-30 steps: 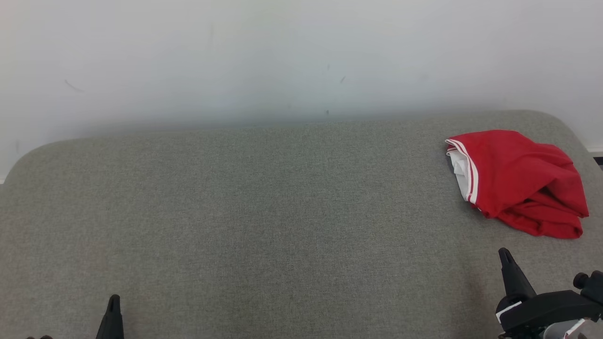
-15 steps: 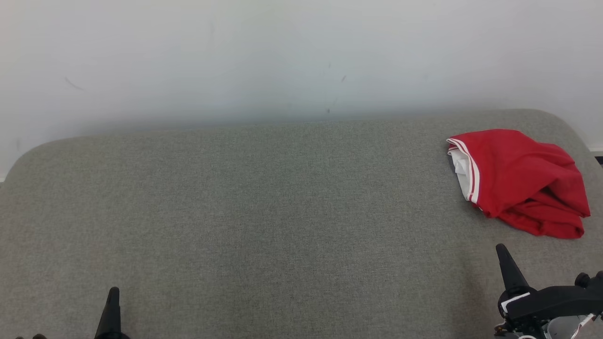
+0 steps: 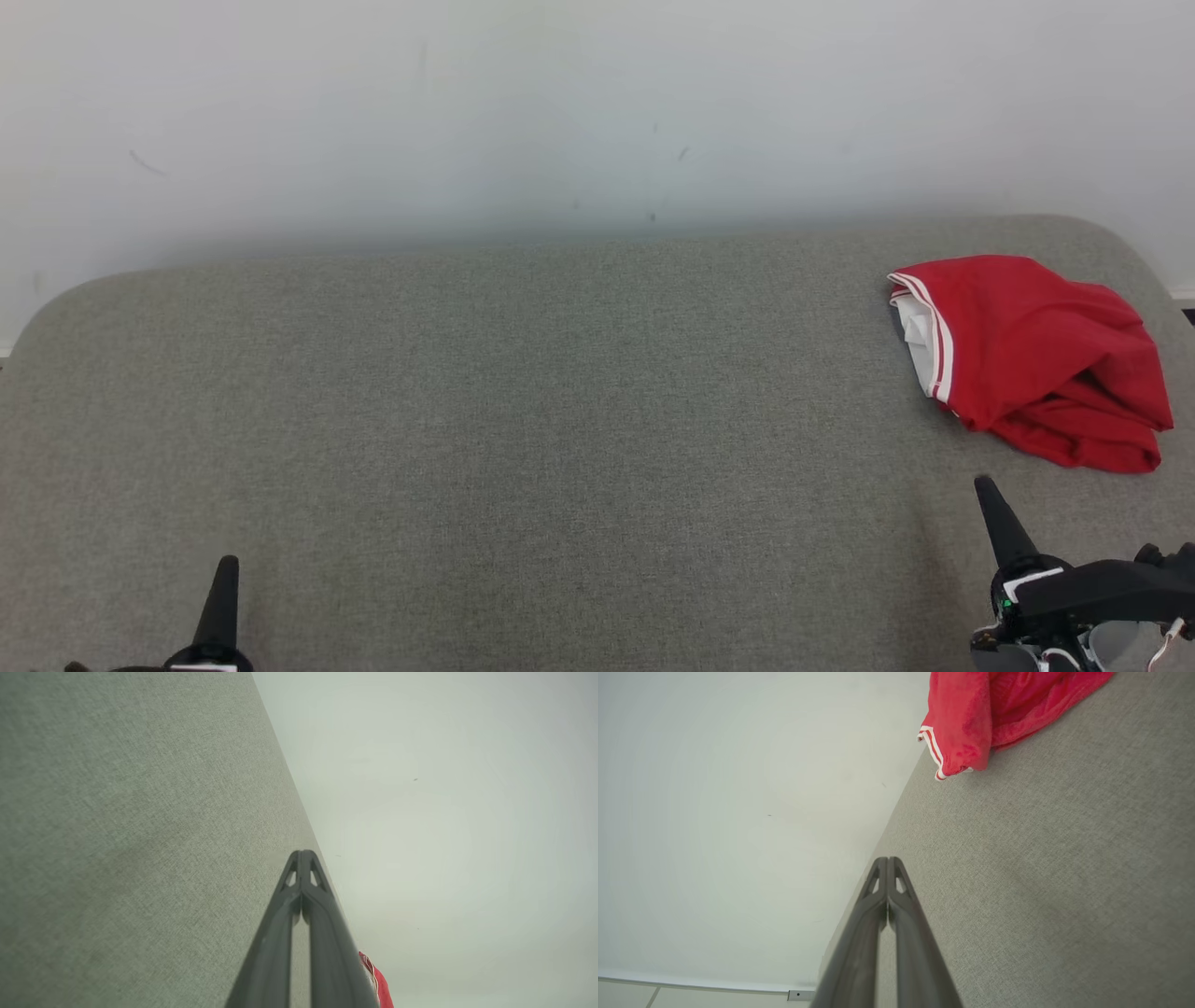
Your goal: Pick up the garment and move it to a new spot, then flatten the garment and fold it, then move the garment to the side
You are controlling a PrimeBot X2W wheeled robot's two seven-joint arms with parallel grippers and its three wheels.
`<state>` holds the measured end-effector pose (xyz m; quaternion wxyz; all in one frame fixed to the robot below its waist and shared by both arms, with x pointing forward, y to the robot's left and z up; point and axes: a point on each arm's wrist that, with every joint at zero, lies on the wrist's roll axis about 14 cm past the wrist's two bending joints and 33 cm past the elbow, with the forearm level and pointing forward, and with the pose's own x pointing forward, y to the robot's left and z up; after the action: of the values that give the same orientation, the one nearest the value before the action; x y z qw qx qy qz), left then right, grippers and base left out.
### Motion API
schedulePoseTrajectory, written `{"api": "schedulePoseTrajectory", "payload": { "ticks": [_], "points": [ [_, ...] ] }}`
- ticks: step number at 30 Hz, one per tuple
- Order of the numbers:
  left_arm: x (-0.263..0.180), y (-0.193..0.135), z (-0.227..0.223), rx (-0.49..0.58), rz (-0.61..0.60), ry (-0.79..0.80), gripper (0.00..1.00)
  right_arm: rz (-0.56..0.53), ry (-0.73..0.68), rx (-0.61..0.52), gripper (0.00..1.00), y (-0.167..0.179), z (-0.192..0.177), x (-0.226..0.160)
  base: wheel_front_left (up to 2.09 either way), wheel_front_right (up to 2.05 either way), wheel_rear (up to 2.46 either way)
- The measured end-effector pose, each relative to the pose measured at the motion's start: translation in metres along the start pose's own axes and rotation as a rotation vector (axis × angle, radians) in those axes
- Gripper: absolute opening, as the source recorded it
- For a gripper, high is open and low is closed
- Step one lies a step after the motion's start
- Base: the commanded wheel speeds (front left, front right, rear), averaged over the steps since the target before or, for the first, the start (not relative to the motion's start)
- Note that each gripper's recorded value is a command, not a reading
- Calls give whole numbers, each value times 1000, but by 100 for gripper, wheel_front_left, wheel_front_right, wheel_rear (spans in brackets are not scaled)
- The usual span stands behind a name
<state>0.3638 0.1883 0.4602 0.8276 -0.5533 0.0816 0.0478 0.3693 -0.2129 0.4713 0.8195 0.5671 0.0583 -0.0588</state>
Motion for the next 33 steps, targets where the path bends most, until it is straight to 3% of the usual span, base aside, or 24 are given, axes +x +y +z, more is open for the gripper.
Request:
{"api": "schedulePoseTrajectory", "payload": {
  "ticks": [25,33],
  "points": [
    [10,-17,9,-385,-93,-8,0,63,0,354,0,9,-4,6,0,0,0],
    [10,-16,9,-390,-92,-9,0,64,-1,367,0,9,-4,6,0,0,0]
  ]
}}
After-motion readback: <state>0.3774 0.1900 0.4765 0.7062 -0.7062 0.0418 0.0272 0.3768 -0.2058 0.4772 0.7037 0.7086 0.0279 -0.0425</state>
